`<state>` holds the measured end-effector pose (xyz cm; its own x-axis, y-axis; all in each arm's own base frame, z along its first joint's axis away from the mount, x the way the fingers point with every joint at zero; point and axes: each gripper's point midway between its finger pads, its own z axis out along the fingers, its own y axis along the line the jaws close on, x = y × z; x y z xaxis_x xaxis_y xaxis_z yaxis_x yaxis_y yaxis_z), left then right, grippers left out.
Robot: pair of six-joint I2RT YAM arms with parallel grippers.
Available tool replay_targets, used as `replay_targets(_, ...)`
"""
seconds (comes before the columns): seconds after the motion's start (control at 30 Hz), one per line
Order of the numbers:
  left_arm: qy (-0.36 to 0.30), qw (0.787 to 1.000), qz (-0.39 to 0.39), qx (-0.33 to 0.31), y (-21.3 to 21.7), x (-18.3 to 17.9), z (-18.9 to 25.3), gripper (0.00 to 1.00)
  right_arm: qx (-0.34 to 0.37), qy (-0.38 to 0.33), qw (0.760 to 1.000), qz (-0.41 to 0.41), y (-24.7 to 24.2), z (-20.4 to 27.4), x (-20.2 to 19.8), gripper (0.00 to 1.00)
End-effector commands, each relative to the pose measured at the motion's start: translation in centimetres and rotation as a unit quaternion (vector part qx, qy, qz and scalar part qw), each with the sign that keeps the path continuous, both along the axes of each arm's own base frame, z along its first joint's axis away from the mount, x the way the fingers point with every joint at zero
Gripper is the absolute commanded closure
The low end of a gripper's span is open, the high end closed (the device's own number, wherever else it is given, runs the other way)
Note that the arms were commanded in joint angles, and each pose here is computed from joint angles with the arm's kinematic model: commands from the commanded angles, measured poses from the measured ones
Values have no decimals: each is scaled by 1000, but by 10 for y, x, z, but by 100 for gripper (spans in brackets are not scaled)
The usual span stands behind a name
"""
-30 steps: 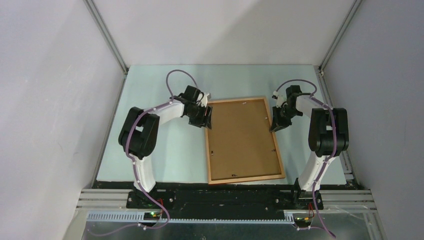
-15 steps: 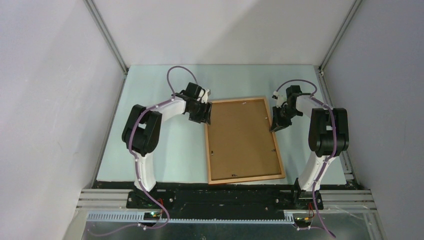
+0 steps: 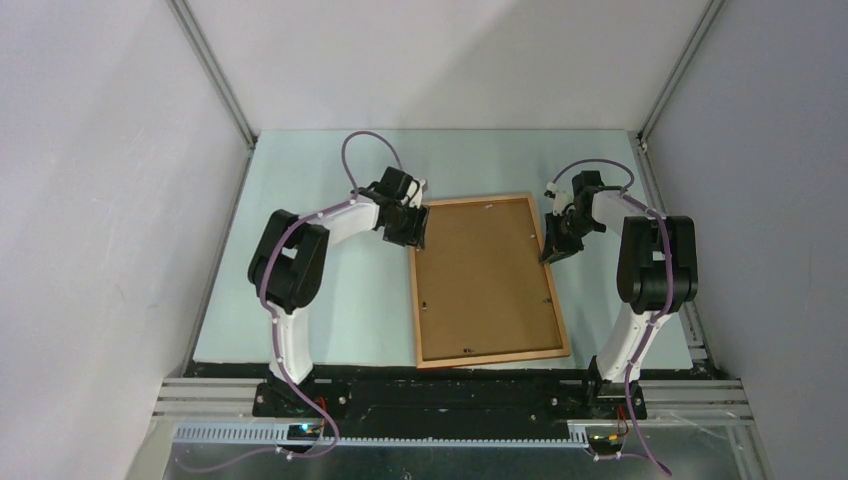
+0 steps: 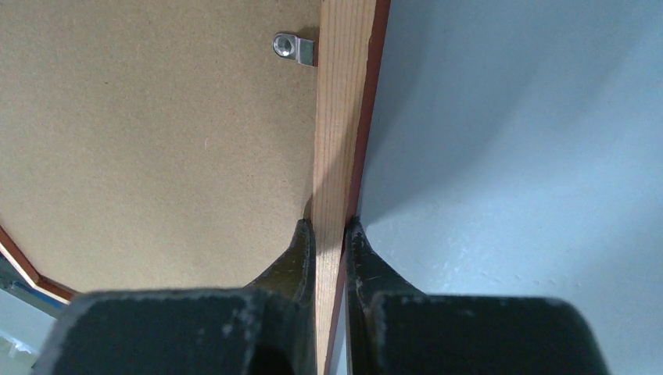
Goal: Put the photo into the frame
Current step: Install the photo frame at the center of the board.
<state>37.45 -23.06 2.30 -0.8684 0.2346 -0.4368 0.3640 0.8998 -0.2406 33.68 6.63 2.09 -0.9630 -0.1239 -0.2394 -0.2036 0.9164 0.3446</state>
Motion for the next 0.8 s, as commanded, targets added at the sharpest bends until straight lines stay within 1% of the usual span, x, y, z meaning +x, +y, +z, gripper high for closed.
replay_targets(0.0, 10, 1000, 10, 21, -1, -2, -14, 43, 35, 17, 999, 7, 13, -2, -10, 100)
replay_targets(0.13, 9, 999, 14, 29, 1, -1, -17, 45, 36, 18, 999, 6, 13, -2, -10, 100)
replay_targets(0.53, 12, 999, 5, 29, 1, -6, -18, 59, 37, 20, 999, 4, 12, -2, -10, 100)
replay_targets(0.77, 13, 1000, 0, 27, 1, -8, -17, 64, 39, 22, 999, 3, 12, -2, -11, 100)
